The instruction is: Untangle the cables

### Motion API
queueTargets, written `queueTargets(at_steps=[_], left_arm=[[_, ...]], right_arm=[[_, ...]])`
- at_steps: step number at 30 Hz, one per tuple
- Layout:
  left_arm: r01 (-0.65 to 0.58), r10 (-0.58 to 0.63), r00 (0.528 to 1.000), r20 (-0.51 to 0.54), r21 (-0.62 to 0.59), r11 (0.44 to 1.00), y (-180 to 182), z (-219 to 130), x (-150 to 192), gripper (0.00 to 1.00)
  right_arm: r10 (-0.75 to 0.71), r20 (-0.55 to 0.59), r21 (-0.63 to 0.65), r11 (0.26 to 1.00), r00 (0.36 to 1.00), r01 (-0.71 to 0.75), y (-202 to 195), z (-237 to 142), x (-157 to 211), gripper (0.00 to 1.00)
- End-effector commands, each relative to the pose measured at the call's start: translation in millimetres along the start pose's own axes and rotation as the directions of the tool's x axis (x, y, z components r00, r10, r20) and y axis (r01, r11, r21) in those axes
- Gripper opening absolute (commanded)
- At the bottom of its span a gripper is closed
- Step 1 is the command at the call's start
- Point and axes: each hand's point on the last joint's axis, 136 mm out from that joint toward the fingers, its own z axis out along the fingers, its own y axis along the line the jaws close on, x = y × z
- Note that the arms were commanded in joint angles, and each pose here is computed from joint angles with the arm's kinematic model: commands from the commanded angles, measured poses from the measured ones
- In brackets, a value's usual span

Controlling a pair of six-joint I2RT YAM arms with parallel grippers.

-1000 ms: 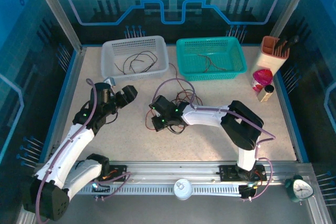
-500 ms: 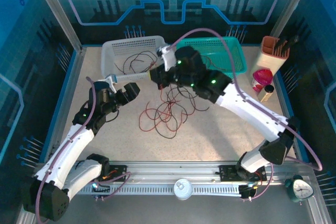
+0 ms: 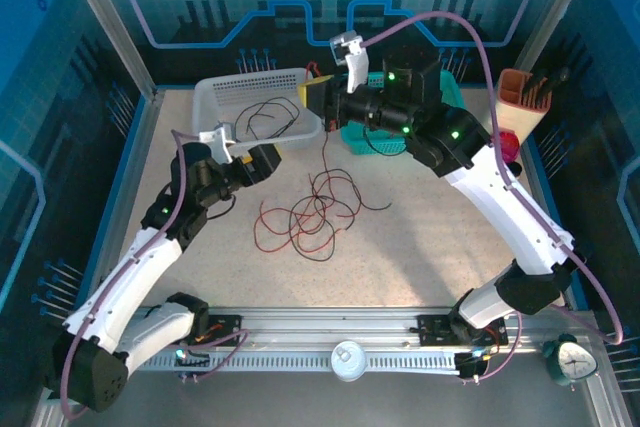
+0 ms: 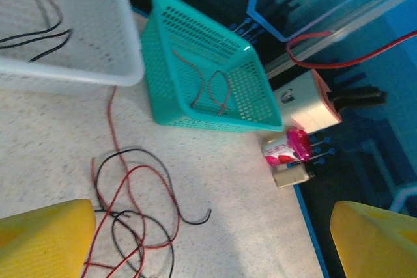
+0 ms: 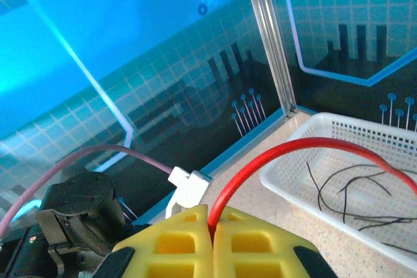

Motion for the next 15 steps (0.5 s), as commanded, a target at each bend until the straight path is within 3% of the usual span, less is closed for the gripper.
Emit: queueTargets(at_steps=[1, 8, 15], left_arm=[[-0.081, 0.077, 0.996, 0.046, 0.097, 0.992, -37, 0, -20, 0.94], [-0.096, 0.091, 0.995, 0.046, 0.128, 0.987, -54, 8, -24, 0.96], [-0.095, 0.091, 0.995, 0.040, 0.120, 0.988, -55, 14, -24, 0.99]], right_arm=[[-0.011, 0.058, -0.032, 0.999, 0.998, 0.013, 11, -20, -25, 0.00], [-0.013, 0.059, 0.017, 1.000, 0.998, 0.012, -6, -25, -24, 0.00], [0.021, 0.059, 0.094, 0.995, 0.998, -0.026, -50, -24, -18, 0.00]])
